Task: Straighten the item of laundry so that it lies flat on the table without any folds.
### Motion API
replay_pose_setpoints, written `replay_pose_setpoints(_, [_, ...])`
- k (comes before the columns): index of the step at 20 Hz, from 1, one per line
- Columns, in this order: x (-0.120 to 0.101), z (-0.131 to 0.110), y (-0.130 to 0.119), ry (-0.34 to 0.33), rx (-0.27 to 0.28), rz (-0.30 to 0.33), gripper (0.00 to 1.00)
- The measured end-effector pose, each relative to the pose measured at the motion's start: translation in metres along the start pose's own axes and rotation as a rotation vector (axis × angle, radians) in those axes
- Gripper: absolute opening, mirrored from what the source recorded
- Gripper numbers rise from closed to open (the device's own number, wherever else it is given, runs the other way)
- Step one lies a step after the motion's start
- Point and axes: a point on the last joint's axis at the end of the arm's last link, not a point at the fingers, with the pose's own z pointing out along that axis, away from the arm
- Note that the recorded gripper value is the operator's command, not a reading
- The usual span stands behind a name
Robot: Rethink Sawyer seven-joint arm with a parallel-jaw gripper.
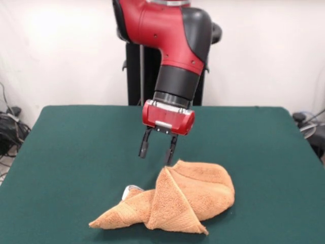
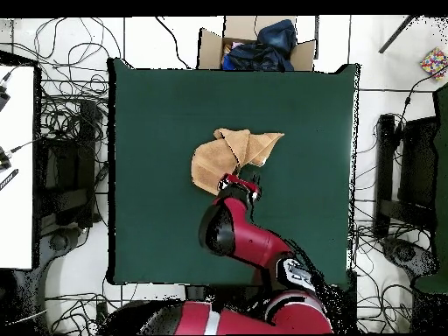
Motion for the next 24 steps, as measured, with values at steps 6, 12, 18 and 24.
replay_pose_setpoints(6, [0.025,0.013,-0.006,0.033,-0.010,-0.027,1.00])
replay_pose_setpoints(12, [0.052,0.028,-0.003,0.028,-0.031,-0.056,1.00])
replay_pose_setpoints(18, [0.070,0.035,-0.001,0.025,-0.053,-0.064,1.00])
replay_pose_setpoints(24, [0.073,0.039,-0.003,0.033,-0.074,-0.045,1.00])
